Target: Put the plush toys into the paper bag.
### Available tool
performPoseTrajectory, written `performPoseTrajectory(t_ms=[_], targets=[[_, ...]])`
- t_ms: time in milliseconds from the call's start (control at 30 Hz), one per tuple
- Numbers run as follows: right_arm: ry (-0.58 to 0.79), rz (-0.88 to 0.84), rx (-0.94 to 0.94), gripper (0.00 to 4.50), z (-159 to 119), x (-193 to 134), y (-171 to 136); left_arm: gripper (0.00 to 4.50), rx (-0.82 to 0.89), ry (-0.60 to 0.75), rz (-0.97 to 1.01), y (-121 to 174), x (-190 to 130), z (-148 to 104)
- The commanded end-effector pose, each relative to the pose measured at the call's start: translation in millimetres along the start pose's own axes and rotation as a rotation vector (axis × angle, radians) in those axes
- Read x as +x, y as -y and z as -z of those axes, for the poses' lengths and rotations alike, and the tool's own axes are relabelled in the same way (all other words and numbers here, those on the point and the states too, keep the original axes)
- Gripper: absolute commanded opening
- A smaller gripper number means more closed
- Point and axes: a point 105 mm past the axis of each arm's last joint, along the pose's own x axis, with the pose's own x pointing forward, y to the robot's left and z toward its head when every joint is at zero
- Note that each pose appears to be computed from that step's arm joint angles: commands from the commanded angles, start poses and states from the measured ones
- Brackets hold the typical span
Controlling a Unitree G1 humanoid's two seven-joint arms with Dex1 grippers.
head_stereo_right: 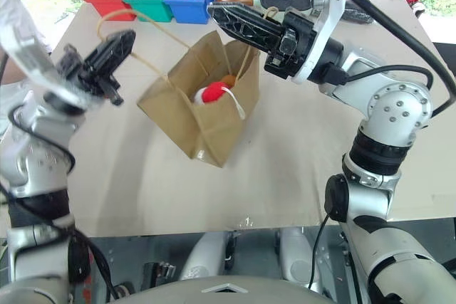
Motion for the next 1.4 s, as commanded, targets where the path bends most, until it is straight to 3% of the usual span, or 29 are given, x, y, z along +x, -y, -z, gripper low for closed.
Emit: performPoseTrajectory(t_ms=[33,133,233,367,433,467,567,733,833,967,1033,1267,1400], targets=[[-0.065,0.18,-0.024,0.06,25.8,-14.4,21.9,0.0,0.008,-0.133,0.069,-11.4,14.7,26.8],[-0.106,0.25,-0.07,0.06,38.7,-23.7,28.9,0.0,0.008,-0.232,0.144,-11.3,28.5,58.7],[-0.147,0.238,-0.133,0.88,39.2,-24.1,20.8,0.0,-0.048,-0.218,0.234,-5.2,27.1,60.4],[-0.198,0.306,-0.211,2.55,38.9,-37.4,21.9,1.23,-0.072,-0.196,0.211,-13.1,18.8,54.7],[-0.223,0.282,-0.218,3.65,37.0,-50.7,12.0,2.28,-0.121,-0.162,0.203,-13.2,5.9,45.6],[-0.24,0.258,-0.204,3.65,35.8,-61.7,3.8,2.75,-0.157,-0.137,0.184,-13.5,-6.3,37.8],[-0.325,0.253,-0.184,3.65,42.2,-87.1,-6.6,4.21,-0.224,-0.146,0.12,-8.7,-41.6,29.3],[-0.448,0.292,-0.166,3.65,72.4,-99.3,2.1,4.37,-0.27,-0.166,0.089,8.6,-63.7,25.2],[-0.49,0.28,-0.159,2.85,101.5,-88.8,14.9,4.5,-0.279,-0.189,0.048,15.2,-76.9,31.5],[-0.495,0.242,-0.188,0.86,131.9,-63.7,29.5,4.5,-0.259,-0.29,0.064,37.1,-88.1,52.1],[-0.485,0.245,-0.225,0.09,139.8,-51.1,40.2,4.5,-0.229,-0.318,0.08,47.0,-87.5,60.0],[-0.402,0.183,-0.241,0.09,154.6,-7.8,56.8,4.5,-0.141,-0.337,0.102,68.9,-66.7,81.9],[-0.391,0.153,-0.23,0.09,162.3,-1.9,56.1,4.5,-0.07,-0.336,0.059,74.2,-53.2,90.1]])
